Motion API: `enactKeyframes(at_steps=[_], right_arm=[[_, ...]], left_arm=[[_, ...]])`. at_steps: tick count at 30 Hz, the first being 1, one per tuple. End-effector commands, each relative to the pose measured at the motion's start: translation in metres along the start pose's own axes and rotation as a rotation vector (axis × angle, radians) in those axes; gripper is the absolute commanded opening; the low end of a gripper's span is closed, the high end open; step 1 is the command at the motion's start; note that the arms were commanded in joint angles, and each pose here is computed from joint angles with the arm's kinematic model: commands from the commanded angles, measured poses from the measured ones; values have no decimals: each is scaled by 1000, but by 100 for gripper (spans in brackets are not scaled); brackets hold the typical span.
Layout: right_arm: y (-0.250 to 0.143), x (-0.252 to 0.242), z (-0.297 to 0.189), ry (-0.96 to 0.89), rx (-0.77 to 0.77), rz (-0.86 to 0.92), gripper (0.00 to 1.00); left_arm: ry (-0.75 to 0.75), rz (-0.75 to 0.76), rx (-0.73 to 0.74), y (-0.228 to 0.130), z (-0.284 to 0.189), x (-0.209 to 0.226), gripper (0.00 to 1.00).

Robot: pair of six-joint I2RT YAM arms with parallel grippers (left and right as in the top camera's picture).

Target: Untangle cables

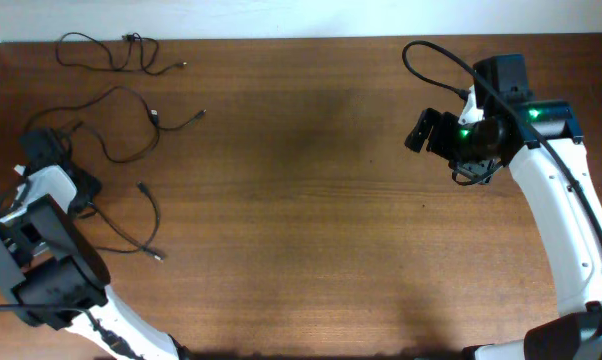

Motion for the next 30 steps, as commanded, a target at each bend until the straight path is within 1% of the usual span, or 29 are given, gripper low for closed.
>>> enactKeyframes(at_steps=[1, 2, 4, 5, 7, 8, 10, 13, 14, 16, 17, 18, 19, 20, 21, 24, 25, 26, 27, 29, 30], right_arm=[[1, 2, -6, 13, -7, -10, 98], [1, 2, -6, 14, -7, -10, 99], [1, 2, -6, 14, -7, -10, 99], [1, 2, -6, 14, -8, -10, 99], [1, 2, -6, 14, -8, -10, 98], [1, 2, -6, 14, -8, -10, 99], [1, 2, -6, 14, -8, -10, 99], [1, 2, -6, 13, -9, -11, 98], [1, 2, -6, 13, -9, -11, 99], [1, 2, -5, 4, -14, -11, 99], [1, 2, -5, 3, -14, -11, 99], [1, 2, -5, 3, -14, -11, 99], [2, 2, -5, 4, -15, -11, 99], [2, 2, -5, 5, -15, -11, 99], [2, 2, -5, 5, -16, -11, 99], [2, 2, -5, 5, -16, -11, 99], [2, 2, -5, 5, -16, -11, 98], [2, 2, -5, 5, -16, -11, 99], [2, 2, -5, 6, -16, -11, 99], [2, 2, -5, 7, -20, -11, 99], [3, 2, -5, 9, -21, -12, 99]], left_arm=[[31, 5, 13, -1, 15, 5, 56], [33, -3, 11, 0, 16, 8, 54], [42, -18, 17, 2, 18, 15, 46], [49, -25, 24, 2, 19, 19, 39], [73, -41, 55, 1, 22, 33, 24], [93, -55, 87, -2, 23, 44, 9], [108, -69, 108, -3, 25, 53, 0], [108, -74, 127, -5, 24, 55, 0], [98, -77, 132, -6, 24, 54, 5], [75, -79, 140, -5, 23, 52, 62], [62, -81, 142, -2, 21, 50, 73], [40, -84, 140, 4, 16, 48, 89], [3, -90, 139, 9, 11, 44, 91], [-65, -98, 142, 17, 3, 37, 93], [-142, -106, 139, 25, -5, 30, 93], [-325, -109, 148, 35, -22, 12, 87], [-375, -103, 167, 33, -25, 5, 84], [-448, -88, 219, 25, -30, -7, 74], [-486, -66, 267, 15, -35, -18, 68], [-493, -22, 340, -3, -43, -33, 64], [-482, 21, 389, -17, -49, -44, 63]])
Point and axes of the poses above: each gripper's point midway between its finger pads, its own z axis out along the fingers, its own x axis along the line the jaws close on, y = z × x, the point moved 8 cm from there along -z, back along the fingers
